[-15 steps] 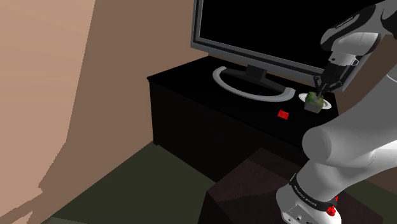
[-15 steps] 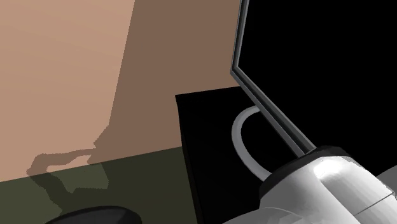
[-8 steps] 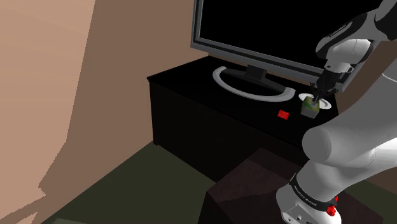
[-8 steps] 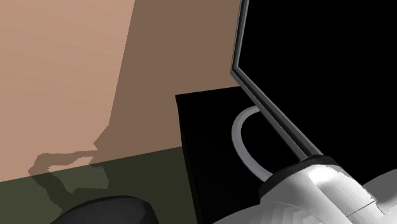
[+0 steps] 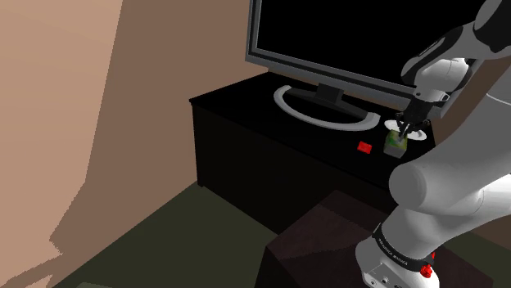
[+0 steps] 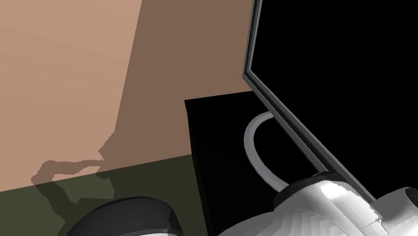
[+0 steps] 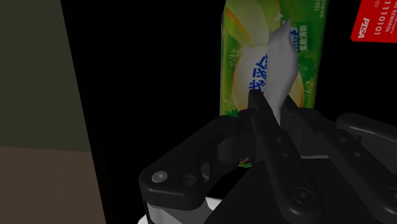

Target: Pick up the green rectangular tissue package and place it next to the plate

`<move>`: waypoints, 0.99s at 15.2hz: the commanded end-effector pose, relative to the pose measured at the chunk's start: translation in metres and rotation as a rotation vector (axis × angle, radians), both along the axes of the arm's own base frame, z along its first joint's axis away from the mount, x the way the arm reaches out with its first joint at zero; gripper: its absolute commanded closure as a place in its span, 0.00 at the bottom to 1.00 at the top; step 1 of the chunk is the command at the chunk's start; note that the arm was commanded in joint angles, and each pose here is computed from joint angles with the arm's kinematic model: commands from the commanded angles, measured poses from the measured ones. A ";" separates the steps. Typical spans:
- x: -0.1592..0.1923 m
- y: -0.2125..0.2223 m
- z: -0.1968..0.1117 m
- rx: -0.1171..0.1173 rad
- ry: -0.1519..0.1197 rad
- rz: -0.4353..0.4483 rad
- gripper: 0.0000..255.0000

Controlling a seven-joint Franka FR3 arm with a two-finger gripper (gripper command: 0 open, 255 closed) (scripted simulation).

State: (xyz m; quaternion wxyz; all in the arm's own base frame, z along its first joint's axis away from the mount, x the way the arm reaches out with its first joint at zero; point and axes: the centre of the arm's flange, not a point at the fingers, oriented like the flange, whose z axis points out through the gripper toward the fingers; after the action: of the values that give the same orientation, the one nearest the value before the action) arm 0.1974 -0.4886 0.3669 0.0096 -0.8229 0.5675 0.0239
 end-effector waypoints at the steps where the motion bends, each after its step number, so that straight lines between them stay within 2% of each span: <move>1: 0.000 0.001 -0.001 0.002 0.001 0.001 1.00; 5: 0.000 0.001 -0.001 0.002 0.001 0.001 1.00; 6: 0.000 0.001 -0.001 0.002 0.001 0.001 0.00; 11: 0.000 0.001 -0.001 0.002 0.001 0.001 0.00; 15: 0.001 -0.001 0.048 0.002 0.001 0.001 0.00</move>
State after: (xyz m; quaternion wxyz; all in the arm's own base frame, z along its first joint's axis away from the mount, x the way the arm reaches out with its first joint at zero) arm 0.1968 -0.4903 0.4046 0.0098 -0.8231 0.5672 0.0243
